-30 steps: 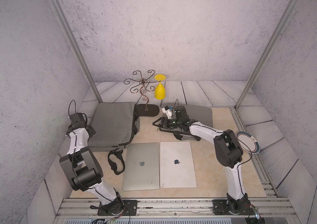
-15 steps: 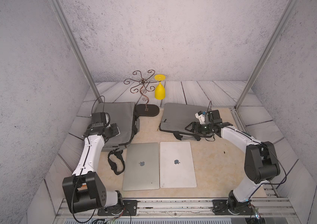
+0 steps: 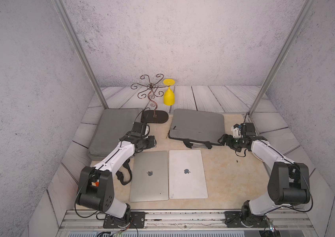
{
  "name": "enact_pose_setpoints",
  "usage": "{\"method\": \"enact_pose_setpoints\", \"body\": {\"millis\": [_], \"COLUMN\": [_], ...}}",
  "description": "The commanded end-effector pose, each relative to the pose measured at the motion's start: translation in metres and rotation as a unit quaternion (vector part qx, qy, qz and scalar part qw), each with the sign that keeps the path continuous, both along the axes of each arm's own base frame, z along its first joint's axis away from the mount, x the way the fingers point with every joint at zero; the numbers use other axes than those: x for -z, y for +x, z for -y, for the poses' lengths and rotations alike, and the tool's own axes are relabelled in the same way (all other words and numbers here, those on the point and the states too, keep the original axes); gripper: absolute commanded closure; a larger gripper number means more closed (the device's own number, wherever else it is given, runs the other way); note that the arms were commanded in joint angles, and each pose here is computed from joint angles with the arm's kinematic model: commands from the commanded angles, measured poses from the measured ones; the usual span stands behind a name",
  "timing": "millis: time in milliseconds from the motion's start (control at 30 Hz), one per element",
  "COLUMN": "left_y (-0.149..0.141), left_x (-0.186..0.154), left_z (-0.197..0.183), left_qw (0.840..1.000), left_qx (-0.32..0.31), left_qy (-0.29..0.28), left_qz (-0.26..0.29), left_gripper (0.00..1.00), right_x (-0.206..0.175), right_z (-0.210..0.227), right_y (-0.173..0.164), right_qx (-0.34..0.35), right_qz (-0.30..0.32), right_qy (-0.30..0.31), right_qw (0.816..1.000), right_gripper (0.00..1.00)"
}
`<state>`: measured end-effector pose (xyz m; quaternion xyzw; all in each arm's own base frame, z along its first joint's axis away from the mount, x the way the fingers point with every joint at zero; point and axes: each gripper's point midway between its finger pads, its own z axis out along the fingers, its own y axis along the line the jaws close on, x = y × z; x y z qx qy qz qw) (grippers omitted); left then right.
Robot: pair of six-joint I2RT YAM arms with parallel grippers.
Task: Open the zippered laptop bag and take out the laptop
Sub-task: Place the zippered laptop bag in the zippered laptop bag, then adjust the zippered laptop bag at the center of the board.
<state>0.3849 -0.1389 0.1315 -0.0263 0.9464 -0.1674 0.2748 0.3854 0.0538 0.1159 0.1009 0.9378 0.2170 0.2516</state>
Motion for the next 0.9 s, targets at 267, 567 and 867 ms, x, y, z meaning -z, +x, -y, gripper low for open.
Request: {"method": "enact_pose_setpoints", "body": {"millis": [267, 567, 867], "left_y": [0.073, 0.099, 0.126], "left_x": [0.02, 0.047, 0.068], "left_z": [0.068, 0.092, 0.108], "left_qw": [0.994, 0.976, 0.979], "left_qx": [0.109, 0.216, 0.2], "left_qy": [-0.003, 0.016, -0.013], "left_qz": [0.029, 0.035, 0.026], "left_gripper": [0.41, 0.41, 0.42], "right_x": [0.021, 0.048, 0.068], "right_z": [0.011, 0.013, 0.012], "right_y": [0.02, 0.032, 0.048], "right_qx": [0.051, 0.095, 0.099], "right_qz": [-0.009, -0.045, -0.059], "right_qy": [0.004, 0.018, 0.015], "right_qw": [0.999, 0.994, 0.993], "right_gripper": [0.1, 0.11, 0.14]}}
